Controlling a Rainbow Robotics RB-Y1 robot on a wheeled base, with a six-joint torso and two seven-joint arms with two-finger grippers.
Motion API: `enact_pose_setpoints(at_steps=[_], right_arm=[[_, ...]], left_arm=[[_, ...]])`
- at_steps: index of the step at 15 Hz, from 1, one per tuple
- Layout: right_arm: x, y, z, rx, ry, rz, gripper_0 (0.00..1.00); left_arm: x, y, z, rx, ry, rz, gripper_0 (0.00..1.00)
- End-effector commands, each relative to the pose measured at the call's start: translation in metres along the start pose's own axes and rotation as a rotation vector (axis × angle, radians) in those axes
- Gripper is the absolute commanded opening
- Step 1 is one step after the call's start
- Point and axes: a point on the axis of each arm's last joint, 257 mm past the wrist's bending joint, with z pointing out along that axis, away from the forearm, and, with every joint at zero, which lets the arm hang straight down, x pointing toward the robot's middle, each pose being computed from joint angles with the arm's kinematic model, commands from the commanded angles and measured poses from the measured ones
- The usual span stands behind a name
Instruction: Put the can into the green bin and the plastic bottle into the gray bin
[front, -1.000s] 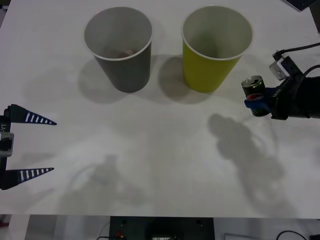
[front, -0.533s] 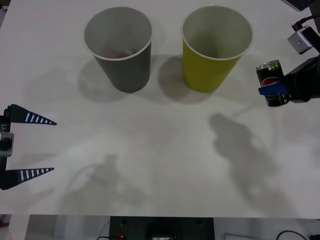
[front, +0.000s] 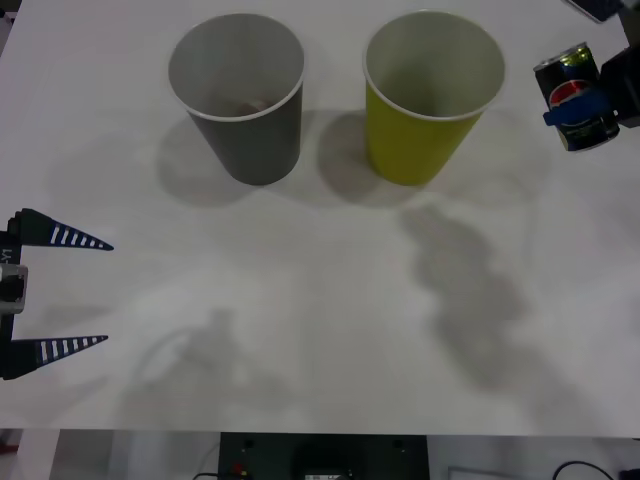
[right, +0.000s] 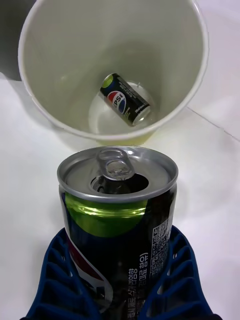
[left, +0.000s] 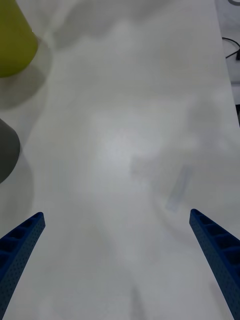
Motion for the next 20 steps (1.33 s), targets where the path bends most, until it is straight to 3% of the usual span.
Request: enact_pose_setpoints(at_steps=[1, 12, 16, 18, 19, 20], right_arm=[[-0.024, -0.006, 0.006, 0.032, 0.024, -0.037, 0.00], [-0.121, 0.002, 0.066, 0.137, 0.058, -0.102, 0.00], [-0.145, 0.009, 0.088, 0.156, 0.030, -0.140, 0.03], [-0.147, 0.010, 0.091, 0.165, 0.030, -0.182, 0.14], [-0.147, 0.010, 0.091, 0.163, 0.032, -0.199, 0.30], [-0.146, 0.009, 0.090, 0.164, 0.035, -0.228, 0.64]], left_arm=[[0.000, 0.000, 0.000, 0.000, 0.000, 0.000, 1.00], [0.000, 0.000, 0.000, 0.000, 0.000, 0.000, 1.00], [0.000, 0.000, 0.000, 0.000, 0.000, 0.000, 1.00], [0.000, 0.000, 0.000, 0.000, 0.000, 0.000, 1.00], [0.000, 0.000, 0.000, 0.000, 0.000, 0.000, 1.00], [0.000, 0.000, 0.000, 0.000, 0.000, 0.000, 1.00]])
